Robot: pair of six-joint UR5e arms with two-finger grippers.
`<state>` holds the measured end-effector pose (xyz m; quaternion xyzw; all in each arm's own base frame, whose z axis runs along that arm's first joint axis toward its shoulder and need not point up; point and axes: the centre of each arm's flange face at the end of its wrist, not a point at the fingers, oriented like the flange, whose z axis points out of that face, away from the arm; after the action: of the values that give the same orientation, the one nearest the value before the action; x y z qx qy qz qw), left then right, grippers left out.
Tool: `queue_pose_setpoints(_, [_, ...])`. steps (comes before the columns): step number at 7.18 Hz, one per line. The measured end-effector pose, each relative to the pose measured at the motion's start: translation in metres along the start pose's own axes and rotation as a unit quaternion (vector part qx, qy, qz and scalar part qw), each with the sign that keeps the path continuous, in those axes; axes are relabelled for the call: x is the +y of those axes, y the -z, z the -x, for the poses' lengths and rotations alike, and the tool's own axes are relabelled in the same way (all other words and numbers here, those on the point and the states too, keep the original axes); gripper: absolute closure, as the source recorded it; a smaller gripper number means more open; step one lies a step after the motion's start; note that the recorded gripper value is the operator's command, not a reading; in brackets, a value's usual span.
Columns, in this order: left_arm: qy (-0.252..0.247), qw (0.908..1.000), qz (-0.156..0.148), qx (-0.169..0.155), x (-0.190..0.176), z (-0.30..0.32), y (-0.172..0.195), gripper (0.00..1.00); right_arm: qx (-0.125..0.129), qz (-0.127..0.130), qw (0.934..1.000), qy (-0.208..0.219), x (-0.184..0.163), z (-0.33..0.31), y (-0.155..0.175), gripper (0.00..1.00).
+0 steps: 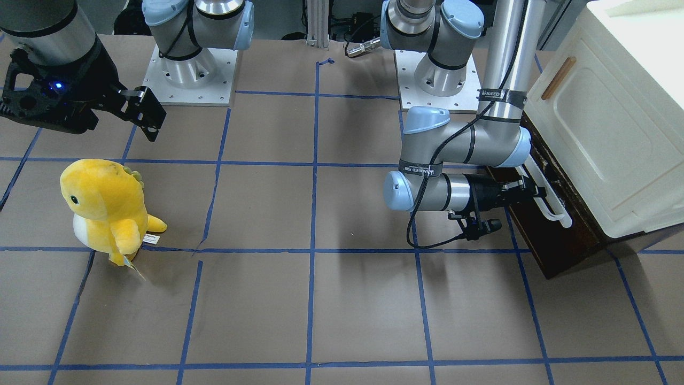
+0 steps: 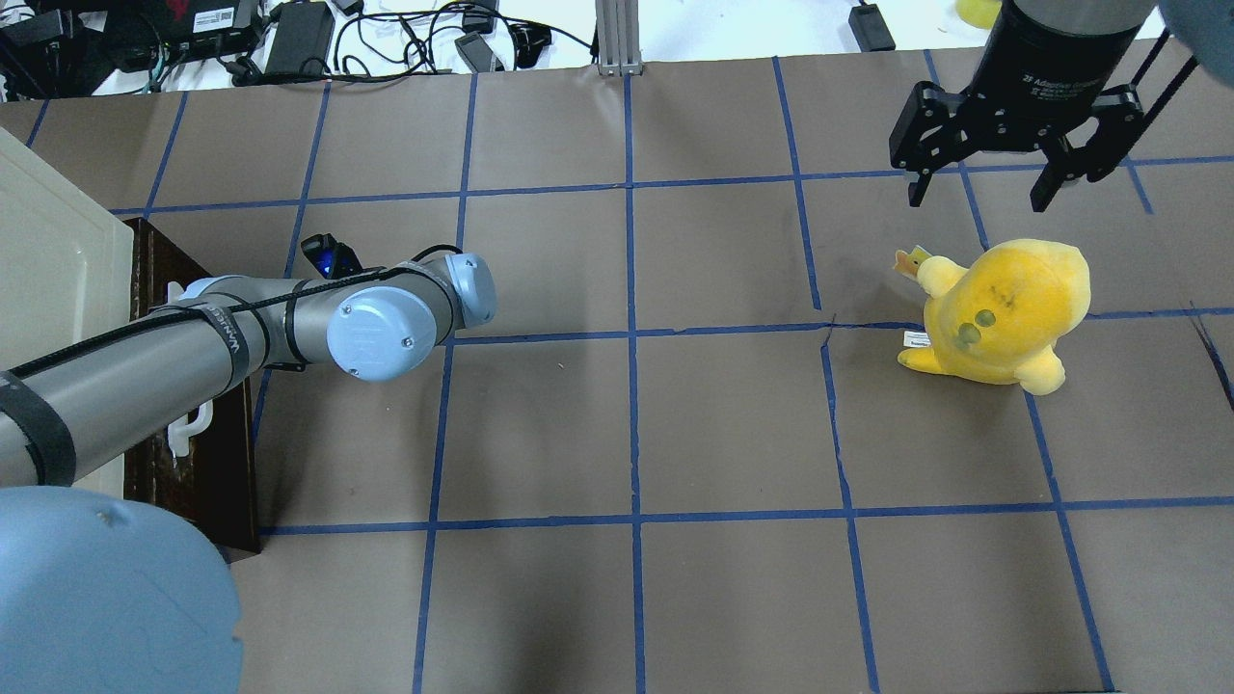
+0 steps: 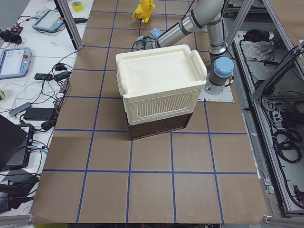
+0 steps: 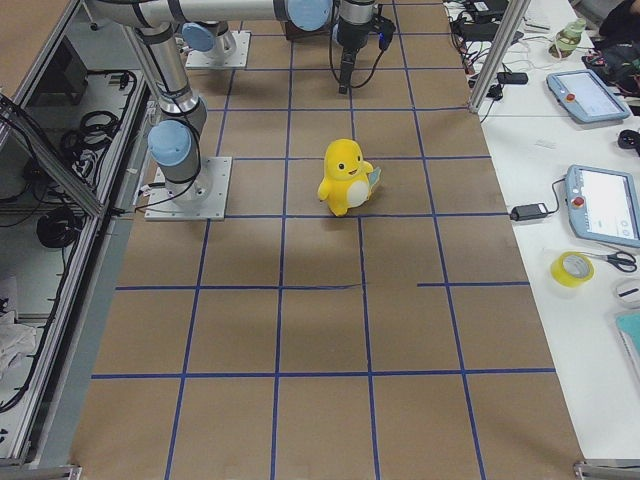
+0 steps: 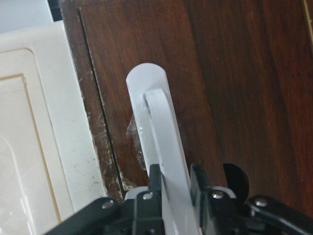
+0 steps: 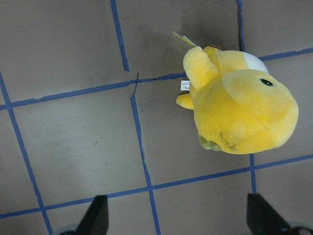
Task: Pull drawer sideways
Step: 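Close the left gripper around the white bar handle, then pull the handle with the left gripper, sliding the drawer out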
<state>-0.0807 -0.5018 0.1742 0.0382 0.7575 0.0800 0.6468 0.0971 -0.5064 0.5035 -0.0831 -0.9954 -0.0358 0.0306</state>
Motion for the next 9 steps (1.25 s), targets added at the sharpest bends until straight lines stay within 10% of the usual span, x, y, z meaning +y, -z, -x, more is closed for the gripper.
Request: queue_pose_setpoints(9, [-0.019, 0.9996, -0.022, 0.002, -0.007, 0.007, 0.026, 0.83, 0.000, 0.000, 1.0000, 0.000, 0.000, 0.000, 0.000, 0.00])
